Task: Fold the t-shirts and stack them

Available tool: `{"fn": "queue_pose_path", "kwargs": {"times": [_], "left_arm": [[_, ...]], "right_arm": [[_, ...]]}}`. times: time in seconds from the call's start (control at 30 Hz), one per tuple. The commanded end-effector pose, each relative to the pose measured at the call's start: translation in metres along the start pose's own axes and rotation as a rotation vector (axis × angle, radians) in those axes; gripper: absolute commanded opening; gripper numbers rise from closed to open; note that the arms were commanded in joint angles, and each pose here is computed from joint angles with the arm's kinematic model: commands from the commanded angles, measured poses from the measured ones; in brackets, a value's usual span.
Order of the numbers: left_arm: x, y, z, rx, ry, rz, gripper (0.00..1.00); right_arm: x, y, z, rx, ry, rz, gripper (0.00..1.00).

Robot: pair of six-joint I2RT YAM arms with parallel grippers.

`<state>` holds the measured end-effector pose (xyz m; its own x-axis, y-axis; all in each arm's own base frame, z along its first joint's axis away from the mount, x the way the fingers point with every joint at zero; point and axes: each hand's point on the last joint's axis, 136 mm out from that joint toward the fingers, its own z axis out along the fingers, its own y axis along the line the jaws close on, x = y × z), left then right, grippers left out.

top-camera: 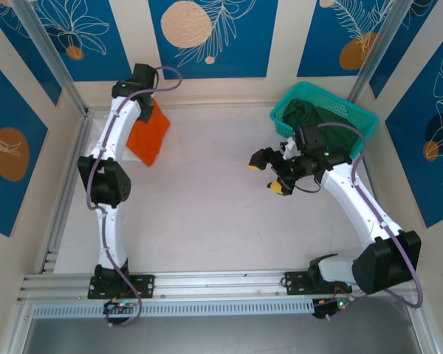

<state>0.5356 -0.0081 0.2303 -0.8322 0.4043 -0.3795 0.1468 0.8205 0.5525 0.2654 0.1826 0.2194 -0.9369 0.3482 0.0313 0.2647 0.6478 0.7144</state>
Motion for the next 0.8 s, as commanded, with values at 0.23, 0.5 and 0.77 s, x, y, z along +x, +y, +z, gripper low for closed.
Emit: {"fn": "queue_pose_path", "kwargs": {"times": [0.23,0.5,0.77], "left_arm": [[-0.004,0.061,0.005,-0.049,-0.053,-0.113,0.0],[0.039,0.072,0.085,-0.012,0.09,-0.198,0.22],[0.102,0.155,0.111,-0.34,0.258,-0.416,1.0]], "right_arm": [[0.005,0.021,0.006,0.051,0.063,-0.057,0.97],[0.002,0.025,0.01,0.073,0.069,-0.04,0.97],[0.0,0.038,0.002,0.067,0.069,-0.073,0.97]]}}
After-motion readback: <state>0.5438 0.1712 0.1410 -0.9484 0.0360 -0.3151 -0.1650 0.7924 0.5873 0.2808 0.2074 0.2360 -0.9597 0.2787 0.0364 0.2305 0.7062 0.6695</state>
